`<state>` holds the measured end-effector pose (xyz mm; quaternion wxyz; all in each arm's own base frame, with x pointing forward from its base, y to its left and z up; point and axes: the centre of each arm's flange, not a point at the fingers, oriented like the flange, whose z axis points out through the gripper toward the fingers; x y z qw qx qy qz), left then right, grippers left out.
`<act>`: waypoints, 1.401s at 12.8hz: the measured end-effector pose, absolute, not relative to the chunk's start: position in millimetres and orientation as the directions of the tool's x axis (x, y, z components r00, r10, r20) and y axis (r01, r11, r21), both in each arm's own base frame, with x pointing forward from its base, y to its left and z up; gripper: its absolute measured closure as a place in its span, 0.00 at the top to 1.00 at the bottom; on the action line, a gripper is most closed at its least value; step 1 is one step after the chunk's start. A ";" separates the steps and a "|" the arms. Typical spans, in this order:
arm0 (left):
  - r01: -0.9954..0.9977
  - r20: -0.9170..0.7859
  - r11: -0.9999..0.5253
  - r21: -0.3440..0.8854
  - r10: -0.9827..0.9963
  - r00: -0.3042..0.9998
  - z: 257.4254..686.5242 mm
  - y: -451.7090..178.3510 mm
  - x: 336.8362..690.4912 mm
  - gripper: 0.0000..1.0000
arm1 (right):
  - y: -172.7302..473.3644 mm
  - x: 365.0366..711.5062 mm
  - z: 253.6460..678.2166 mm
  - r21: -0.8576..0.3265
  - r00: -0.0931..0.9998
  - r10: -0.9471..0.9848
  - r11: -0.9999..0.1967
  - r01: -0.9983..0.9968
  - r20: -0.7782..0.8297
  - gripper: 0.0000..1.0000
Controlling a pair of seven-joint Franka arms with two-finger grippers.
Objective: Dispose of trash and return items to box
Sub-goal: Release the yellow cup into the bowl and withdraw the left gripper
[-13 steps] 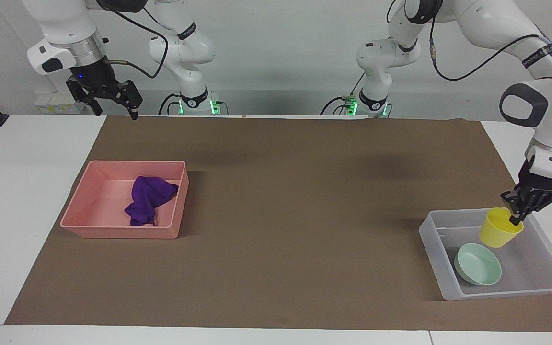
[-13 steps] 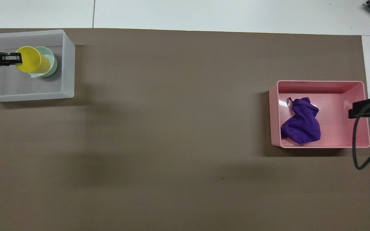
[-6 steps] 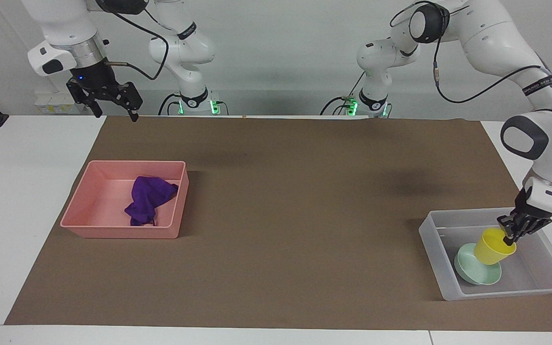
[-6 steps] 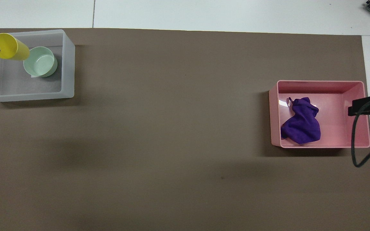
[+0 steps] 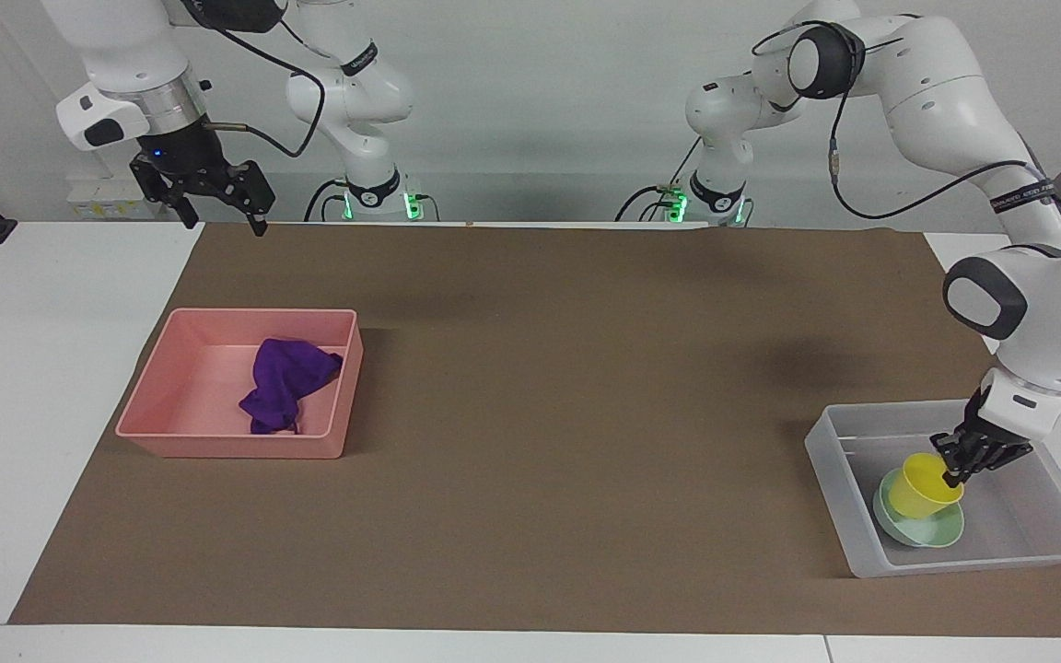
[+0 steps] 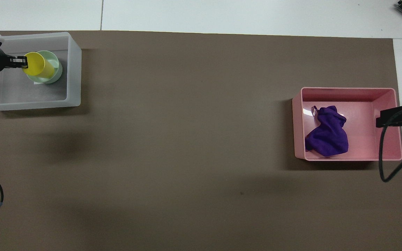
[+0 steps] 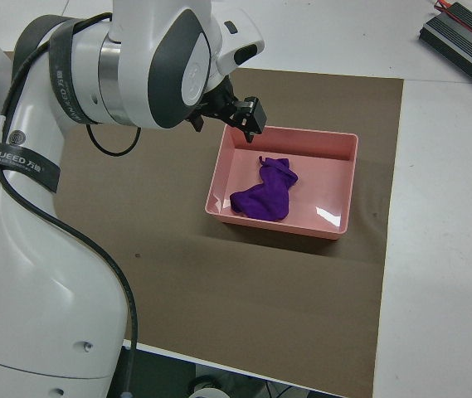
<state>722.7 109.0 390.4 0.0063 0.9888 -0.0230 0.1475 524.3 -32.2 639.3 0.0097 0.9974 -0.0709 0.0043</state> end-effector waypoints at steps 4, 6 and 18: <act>-0.148 0.286 -0.989 -0.021 -0.148 0.947 386.7 106.4 721.8 0.34 | -32.4 525.4 632.9 0.019 0.990 -0.142 -0.990 -0.142 0.006 1.00; -0.199 0.297 -0.979 -0.037 -0.201 0.933 395.4 101.1 722.3 0.60 | -32.4 525.4 632.9 0.019 0.990 -0.142 -0.990 -0.142 0.006 1.00; -0.324 0.262 -0.946 -0.025 -0.319 0.911 559.0 -16.9 580.5 1.00 | -30.7 524.6 637.8 0.017 0.990 -0.138 -0.990 -0.139 0.024 1.00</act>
